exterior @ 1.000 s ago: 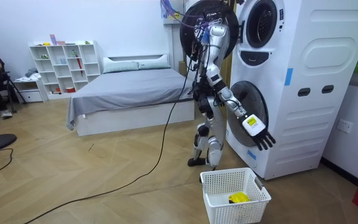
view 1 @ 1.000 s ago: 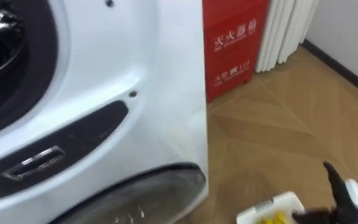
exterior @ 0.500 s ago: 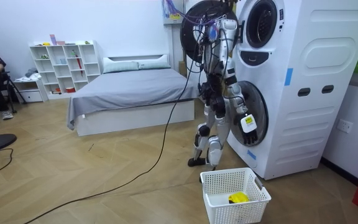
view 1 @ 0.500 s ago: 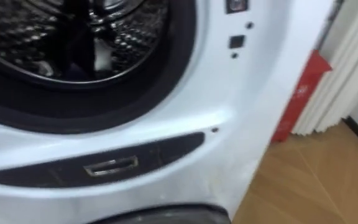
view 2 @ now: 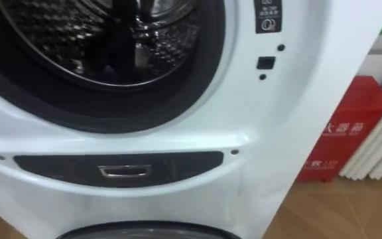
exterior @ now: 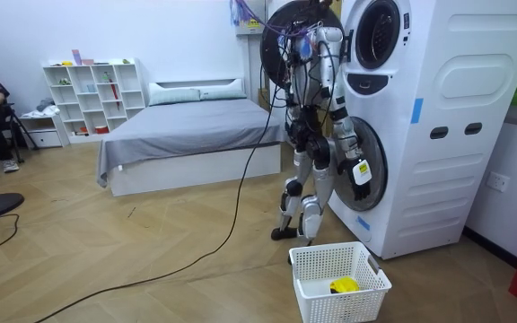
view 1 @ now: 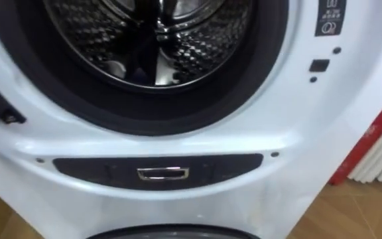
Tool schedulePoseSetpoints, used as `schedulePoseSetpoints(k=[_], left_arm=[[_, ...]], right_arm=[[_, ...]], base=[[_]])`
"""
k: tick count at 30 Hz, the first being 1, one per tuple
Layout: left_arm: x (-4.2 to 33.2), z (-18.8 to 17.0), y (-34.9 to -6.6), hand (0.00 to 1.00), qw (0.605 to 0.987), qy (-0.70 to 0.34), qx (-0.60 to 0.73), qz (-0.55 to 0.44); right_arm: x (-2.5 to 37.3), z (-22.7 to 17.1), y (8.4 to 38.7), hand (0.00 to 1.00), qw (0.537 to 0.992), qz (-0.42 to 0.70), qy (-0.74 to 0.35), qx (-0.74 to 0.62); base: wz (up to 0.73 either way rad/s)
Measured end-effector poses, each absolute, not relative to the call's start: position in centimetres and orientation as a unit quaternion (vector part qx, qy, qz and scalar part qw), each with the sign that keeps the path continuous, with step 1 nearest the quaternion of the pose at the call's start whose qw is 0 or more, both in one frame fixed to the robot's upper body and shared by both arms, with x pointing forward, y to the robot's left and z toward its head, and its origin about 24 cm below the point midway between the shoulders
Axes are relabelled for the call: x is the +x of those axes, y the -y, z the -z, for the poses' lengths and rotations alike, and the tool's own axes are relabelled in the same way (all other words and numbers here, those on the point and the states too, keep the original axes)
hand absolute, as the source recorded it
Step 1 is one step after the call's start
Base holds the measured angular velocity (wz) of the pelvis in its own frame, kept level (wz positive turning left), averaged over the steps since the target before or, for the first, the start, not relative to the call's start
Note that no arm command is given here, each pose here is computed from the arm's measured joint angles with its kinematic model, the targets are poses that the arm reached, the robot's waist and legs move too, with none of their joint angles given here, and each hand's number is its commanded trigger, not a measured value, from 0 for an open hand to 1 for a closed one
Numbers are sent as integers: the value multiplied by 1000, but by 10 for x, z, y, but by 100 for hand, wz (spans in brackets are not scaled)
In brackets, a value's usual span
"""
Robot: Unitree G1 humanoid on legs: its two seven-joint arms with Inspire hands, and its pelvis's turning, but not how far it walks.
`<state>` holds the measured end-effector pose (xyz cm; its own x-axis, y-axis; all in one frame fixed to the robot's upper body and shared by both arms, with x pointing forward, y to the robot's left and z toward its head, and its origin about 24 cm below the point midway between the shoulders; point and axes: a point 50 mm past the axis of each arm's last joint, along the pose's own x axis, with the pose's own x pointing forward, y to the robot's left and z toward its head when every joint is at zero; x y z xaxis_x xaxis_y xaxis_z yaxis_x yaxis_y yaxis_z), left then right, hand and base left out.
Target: Pick clothes from washing machine
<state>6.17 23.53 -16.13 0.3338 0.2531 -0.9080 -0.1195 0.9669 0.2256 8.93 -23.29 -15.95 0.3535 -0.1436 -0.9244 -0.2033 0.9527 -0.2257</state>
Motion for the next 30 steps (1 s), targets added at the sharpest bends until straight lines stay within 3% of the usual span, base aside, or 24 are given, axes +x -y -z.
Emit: schedulePoseSetpoints(k=[14,22,30], left_arm=[[43,160,-248,0,800,-576,62,-154],[39,158,-248,0,804,-572,55,-151],[115,144,-240,0,859,-495,68,-113]], right_arm=[[84,162,229,0,806,-15,-576,-131],[97,153,246,0,820,2,-549,-164],[116,147,253,0,829,13,-529,-183]], base=[[6],[-22],[12]])
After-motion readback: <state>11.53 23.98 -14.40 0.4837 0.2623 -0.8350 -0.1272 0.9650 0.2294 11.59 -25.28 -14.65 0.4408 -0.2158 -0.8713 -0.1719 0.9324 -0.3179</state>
